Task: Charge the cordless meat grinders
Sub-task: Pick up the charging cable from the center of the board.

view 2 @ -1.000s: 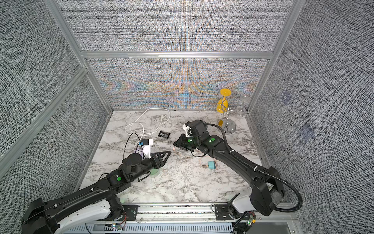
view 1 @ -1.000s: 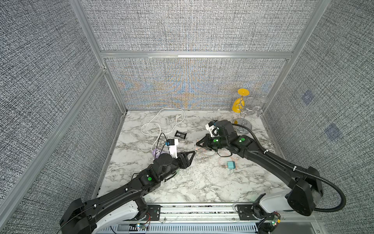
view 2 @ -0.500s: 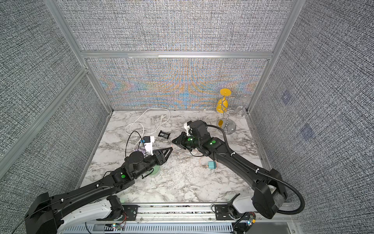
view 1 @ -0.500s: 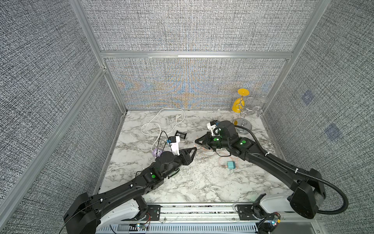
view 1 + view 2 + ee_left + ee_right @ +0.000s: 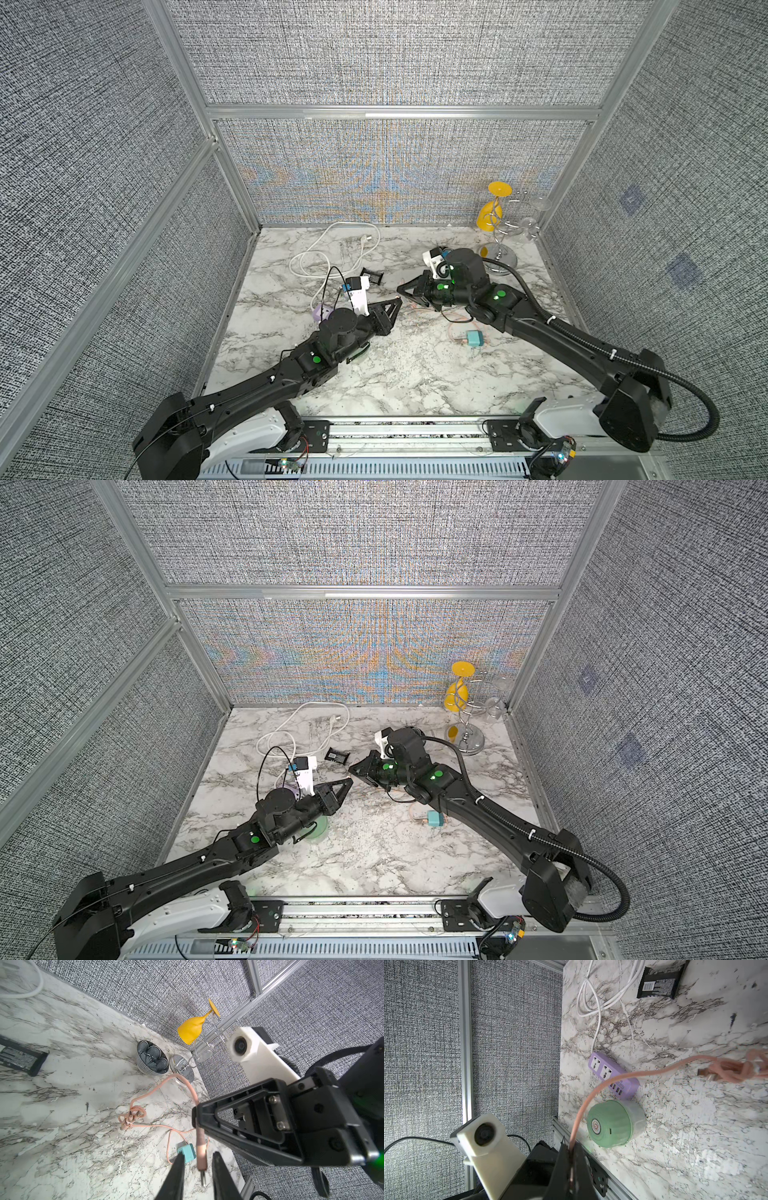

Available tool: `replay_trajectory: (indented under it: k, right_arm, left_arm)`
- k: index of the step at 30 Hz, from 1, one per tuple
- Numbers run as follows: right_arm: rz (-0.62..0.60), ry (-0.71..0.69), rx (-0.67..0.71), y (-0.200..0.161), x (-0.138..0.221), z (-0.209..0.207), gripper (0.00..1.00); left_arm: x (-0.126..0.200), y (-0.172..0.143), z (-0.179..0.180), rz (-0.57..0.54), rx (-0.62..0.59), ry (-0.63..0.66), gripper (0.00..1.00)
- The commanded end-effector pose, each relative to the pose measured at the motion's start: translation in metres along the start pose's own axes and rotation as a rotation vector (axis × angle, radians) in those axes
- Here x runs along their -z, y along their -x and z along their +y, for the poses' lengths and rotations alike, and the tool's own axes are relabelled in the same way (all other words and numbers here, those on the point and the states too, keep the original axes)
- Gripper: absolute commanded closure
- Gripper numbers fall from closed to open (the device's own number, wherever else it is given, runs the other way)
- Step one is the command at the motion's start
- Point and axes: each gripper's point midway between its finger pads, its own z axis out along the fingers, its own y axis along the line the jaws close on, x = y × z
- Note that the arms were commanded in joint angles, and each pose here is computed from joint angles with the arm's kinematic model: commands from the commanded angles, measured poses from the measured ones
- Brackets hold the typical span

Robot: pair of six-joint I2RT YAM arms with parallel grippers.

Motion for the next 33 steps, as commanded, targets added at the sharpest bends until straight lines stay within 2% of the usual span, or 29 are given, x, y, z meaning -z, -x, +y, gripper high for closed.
replay_trajectory:
  k: [1, 14, 21, 24, 29, 33]
  right_arm:
    - [-0.012, 0.008, 0.01, 0.0004, 0.002, 0.0035, 1.0]
    - [-0.01, 0.007, 0.01, -0.0022, 0.0014, 0.0037, 1.0]
    - [-0.016, 0.012, 0.005, -0.0023, 0.0014, 0.0044, 1.0]
    - [-0.017, 0.015, 0.003, -0.002, 0.0012, 0.0048, 1.0]
    - [-0.019, 0.012, 0.002, -0.002, 0.0014, 0.0038, 1.0]
    - [-0.012, 0.022, 0.008, -0.0034, 0.0008, 0.0048, 1.0]
  left_arm:
    - [0.0017, 0.0096, -0.0035, -0.041, 0.014, -0.018, 0.77]
    - [0.0035, 0.0138, -0.0069, -0.057, 0.029, -0.046, 0.87]
    - [-0.0002, 0.0125, -0.007, -0.048, 0.033, -0.047, 0.83]
    - [-0.0002, 0.0126, -0.0071, -0.051, 0.033, -0.048, 0.87]
    - [0.0027, 0.0137, -0.0056, -0.057, 0.033, -0.046, 0.99]
    - [0.0055, 0.0146, -0.0066, -0.058, 0.033, -0.051, 1.0]
